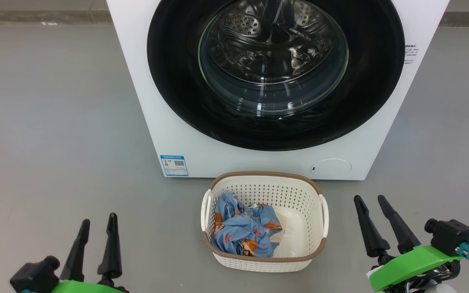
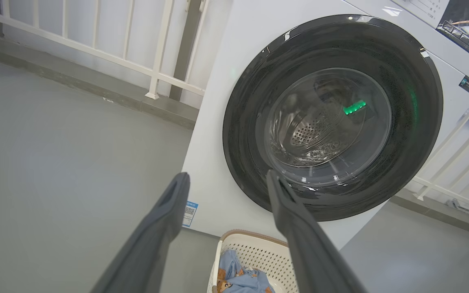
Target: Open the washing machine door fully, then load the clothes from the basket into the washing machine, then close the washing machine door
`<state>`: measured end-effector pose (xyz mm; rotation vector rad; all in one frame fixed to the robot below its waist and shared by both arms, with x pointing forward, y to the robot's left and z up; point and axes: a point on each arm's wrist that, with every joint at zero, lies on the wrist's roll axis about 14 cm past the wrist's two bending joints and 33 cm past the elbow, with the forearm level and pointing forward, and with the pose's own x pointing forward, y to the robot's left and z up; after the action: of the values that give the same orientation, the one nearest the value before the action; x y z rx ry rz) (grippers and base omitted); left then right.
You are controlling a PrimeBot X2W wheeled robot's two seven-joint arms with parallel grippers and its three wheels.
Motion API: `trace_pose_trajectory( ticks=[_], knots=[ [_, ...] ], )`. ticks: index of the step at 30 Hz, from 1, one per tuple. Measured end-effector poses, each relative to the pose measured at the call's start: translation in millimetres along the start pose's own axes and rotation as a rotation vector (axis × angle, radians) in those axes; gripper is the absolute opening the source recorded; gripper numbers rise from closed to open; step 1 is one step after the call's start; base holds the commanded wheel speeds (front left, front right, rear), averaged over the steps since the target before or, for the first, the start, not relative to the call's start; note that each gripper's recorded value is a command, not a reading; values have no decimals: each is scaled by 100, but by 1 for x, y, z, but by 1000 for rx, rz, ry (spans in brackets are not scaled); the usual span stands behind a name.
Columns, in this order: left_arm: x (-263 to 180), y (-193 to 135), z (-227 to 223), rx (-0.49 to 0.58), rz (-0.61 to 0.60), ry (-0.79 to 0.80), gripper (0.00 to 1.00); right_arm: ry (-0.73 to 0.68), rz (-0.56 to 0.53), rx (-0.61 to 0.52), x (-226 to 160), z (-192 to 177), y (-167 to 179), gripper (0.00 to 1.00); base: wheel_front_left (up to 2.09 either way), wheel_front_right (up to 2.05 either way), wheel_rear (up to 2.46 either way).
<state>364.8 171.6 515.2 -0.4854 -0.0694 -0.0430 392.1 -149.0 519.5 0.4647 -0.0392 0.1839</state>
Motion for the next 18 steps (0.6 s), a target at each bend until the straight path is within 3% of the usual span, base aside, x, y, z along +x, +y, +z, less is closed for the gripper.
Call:
trace_pose_trajectory(
  ticks=[18],
  knots=[
    [-3,-5,-1,189,-35,-14,100,-18,65,-213,5,1,12,100,0,0,0]
  ],
)
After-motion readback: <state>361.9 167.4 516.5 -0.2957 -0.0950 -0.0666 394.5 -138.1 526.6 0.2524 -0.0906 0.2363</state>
